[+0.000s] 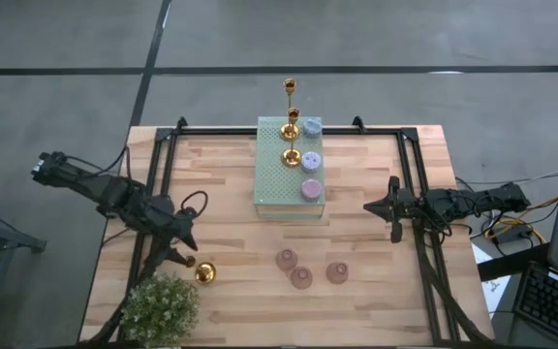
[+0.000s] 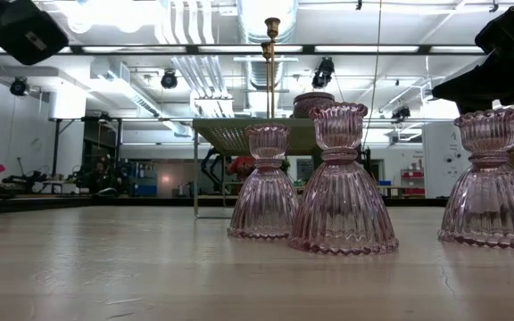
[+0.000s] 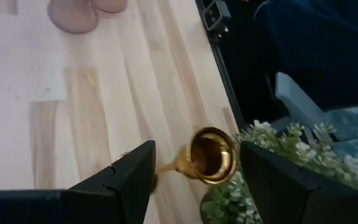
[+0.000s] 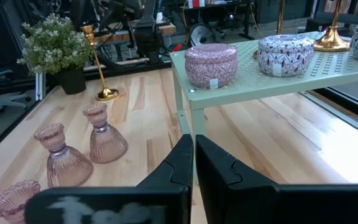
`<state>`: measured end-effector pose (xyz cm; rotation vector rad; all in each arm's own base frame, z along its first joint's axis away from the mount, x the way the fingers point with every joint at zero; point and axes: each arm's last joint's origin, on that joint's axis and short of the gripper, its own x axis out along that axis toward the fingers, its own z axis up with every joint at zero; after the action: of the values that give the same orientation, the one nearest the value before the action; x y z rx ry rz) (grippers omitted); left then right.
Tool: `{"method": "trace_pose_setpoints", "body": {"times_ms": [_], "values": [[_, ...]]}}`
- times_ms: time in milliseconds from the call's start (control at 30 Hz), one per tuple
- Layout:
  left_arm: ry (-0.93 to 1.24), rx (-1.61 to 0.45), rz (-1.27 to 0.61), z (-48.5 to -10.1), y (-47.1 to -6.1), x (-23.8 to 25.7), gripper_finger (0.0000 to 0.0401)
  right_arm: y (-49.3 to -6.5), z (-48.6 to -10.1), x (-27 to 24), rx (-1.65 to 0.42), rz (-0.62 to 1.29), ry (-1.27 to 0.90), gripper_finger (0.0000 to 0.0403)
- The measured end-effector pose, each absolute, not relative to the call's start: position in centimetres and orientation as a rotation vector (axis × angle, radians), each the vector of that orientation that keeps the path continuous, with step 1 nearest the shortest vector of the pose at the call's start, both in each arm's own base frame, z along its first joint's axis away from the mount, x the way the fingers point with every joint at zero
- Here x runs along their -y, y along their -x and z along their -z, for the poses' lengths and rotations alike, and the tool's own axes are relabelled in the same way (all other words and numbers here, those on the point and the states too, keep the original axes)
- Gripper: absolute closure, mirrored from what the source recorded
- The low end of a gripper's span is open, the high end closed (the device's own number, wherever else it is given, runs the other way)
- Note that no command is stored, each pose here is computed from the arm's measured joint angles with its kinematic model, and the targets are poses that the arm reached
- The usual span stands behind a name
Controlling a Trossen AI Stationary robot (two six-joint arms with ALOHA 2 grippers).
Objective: Pick & Place candle stick holders
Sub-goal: Put the gold candle holder on the shelf aligned with the other gold candle holders
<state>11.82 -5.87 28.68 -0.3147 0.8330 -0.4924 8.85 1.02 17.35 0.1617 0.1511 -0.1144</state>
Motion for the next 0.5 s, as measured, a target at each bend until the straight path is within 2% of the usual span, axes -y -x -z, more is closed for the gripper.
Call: {"method": "trace_pose_setpoints", "body": {"times_ms": [133,500], "values": [[0.303,-0.847,0.521,-28.7,-11.4,6.7,0.0164,-8.8,-17.4,-1.0,-0.151,0.115,-0.162,0.0390],[0.233,-0.878,0.438,-27.4,-11.9,8.0,0.0164,-8.8,-17.3,-1.0,-0.151,0.114,-0.162,0.0390]]}}
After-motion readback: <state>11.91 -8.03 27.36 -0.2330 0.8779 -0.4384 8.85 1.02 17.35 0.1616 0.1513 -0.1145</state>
